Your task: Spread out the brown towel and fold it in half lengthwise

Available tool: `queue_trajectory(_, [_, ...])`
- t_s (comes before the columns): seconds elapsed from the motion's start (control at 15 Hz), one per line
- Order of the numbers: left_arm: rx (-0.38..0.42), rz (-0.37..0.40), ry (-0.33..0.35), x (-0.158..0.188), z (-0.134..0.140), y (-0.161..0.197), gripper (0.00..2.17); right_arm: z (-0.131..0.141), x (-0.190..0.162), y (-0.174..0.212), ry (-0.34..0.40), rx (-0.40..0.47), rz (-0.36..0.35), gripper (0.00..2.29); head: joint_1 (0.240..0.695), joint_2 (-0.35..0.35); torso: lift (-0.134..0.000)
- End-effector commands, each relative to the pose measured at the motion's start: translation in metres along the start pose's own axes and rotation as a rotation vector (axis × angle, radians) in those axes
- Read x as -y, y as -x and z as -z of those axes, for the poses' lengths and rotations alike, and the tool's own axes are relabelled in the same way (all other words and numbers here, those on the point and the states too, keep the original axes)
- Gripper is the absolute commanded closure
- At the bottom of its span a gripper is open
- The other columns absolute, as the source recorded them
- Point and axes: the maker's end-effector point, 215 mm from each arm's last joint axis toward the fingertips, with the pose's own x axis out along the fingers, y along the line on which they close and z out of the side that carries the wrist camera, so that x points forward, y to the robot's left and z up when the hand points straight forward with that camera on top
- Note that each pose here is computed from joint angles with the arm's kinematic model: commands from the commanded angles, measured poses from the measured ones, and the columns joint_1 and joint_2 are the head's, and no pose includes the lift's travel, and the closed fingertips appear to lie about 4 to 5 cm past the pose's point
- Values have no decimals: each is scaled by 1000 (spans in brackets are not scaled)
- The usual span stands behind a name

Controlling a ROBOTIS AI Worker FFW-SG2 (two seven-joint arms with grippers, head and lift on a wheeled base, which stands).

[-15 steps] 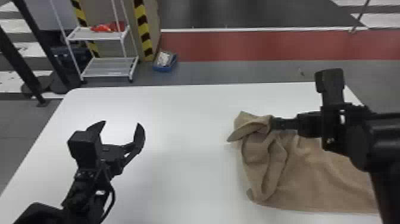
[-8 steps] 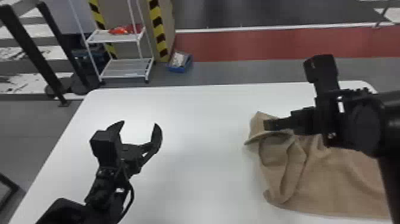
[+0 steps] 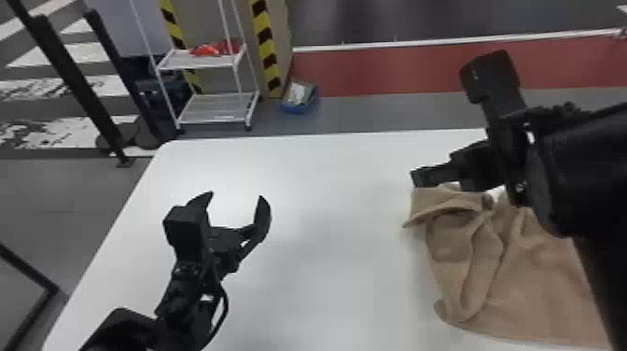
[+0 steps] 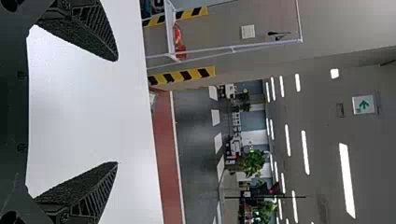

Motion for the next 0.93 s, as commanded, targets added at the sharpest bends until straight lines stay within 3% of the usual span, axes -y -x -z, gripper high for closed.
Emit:
queue_trajectory(0.0, [4,-1,0,-1,-2,0,83,14,-4,0,49,-42,15,323,695,179,-125])
queue_trajectory(0.2, [-1,-4,-3,-3,1,0,83,61,-6,-2,49,-120,-34,323,695,192,-125])
queue_trajectory(0.4, [-1,0,0,1,0,-2,83,94,26,6,68,-179,24,323,695,180,-125])
queue_trajectory(0.53, [2,9,1,6,-2,-3,83,99,41,9,102,-190,74,323,695,151,-125])
queue_trajectory(0.87, [-12,3,-5,3,0,-3,83,78,65,10,263,-144,197,326,695,96,-125])
